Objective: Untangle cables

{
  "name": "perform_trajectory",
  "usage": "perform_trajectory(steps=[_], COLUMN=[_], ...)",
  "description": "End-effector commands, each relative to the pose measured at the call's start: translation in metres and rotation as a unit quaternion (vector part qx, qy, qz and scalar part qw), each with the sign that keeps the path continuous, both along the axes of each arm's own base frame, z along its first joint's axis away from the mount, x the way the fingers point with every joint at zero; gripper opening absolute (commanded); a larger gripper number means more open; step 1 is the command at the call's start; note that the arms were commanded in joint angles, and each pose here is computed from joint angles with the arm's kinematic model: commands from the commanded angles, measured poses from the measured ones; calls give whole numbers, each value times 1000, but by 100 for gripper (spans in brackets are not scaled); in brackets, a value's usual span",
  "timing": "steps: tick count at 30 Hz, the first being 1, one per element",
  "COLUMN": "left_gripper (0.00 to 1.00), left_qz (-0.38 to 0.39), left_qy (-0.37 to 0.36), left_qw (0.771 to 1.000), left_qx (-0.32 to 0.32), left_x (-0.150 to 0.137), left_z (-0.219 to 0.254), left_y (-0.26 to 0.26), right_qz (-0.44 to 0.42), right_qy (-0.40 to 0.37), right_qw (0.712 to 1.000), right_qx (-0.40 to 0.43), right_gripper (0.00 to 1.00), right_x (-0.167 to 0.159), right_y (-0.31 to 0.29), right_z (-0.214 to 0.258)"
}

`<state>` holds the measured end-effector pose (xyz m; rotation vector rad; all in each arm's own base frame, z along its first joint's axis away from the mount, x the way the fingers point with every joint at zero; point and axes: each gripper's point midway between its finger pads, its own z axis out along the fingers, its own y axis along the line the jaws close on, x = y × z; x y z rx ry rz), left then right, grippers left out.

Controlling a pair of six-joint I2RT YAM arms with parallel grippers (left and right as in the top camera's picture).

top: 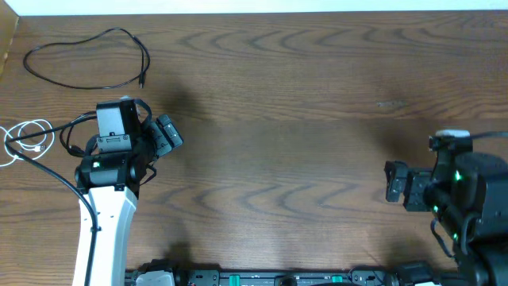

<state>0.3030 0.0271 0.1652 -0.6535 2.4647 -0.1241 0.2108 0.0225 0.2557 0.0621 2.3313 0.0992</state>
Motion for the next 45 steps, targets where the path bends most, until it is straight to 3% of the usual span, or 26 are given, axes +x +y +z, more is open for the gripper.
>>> perform_trajectory(steps=[1, 6, 21, 34, 45], left_gripper=[98, 98, 98, 98, 98], left_qz=[-2, -2, -2, -2, -2], left_qy=[-4, -4, -4, -4, -4], left_qw=[1000, 1000, 1000, 1000, 1000], left_qx=[9, 9, 9, 9, 9], left_x=[3, 3, 3, 3, 3], left_z=[5, 5, 5, 5, 5], left_y=[2, 2, 2, 2, 2], right_qz=[5, 93, 69, 27, -20], right_qy=[-27, -117, -327, -385, -363], right_qw=[1000, 988, 941, 922, 932], right_qx=[-12, -46, -55, -24, -5], right_gripper=[99, 99, 99, 99, 99], right_x=[-2, 1, 18, 31, 36], right_y=[-8, 4, 0, -9, -25], right_z=[-17, -28, -38, -59, -85])
